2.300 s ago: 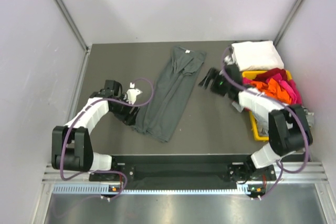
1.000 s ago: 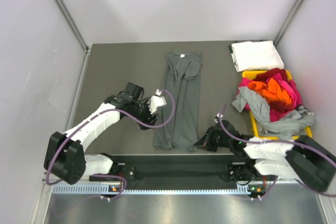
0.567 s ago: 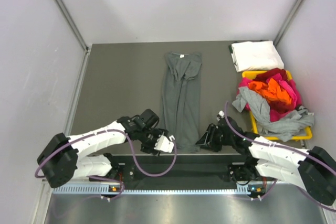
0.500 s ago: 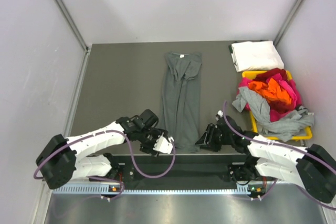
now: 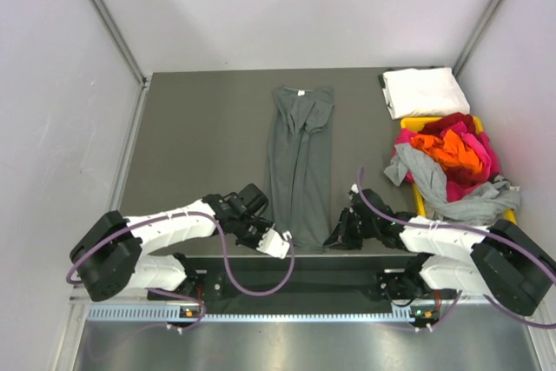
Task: Fold and stack the t-shirts
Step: Fold the tshirt
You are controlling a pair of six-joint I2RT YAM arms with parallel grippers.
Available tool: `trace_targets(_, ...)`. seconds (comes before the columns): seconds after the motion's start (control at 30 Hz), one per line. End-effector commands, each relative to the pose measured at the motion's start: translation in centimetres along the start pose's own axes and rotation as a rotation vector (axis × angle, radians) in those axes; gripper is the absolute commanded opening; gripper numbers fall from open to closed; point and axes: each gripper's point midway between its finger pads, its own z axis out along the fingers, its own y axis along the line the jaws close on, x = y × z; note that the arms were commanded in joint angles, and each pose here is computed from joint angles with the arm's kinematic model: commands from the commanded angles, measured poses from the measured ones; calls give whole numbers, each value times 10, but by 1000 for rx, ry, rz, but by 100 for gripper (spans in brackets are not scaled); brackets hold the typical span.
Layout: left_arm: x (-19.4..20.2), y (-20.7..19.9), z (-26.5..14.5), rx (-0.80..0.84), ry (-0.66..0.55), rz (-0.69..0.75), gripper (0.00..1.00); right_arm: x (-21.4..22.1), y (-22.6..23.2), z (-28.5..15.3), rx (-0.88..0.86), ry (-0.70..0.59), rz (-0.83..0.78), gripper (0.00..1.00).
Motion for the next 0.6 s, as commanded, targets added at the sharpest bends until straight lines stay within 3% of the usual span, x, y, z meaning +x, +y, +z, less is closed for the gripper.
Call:
trace_targets(0.0,-3,5,1,-12,1,-4,14,4,-4,-1,28,21,-26,1)
trace_targets(0.03,-4,9,-1,-29,2,-14,4,4,-1,-1,21,23,-31,0)
trace_targets(0.07,-8,19,-4,-79,-6,-45,0,3,3,-2,12,23,-42,0)
trace_targets(0.2,-7,61,-30,-258,-1,-129,0,-20,22,-6,-9,-13,-83,0)
trace_targets(0.33,-9,106,-66,-338,-109,-240,0,-59,36,-9,-14,-64,-157,0)
trace_targets(0.57,13,180,-92,-417,-158,-452,0,-149,73,-10,-42,-159,-225,0)
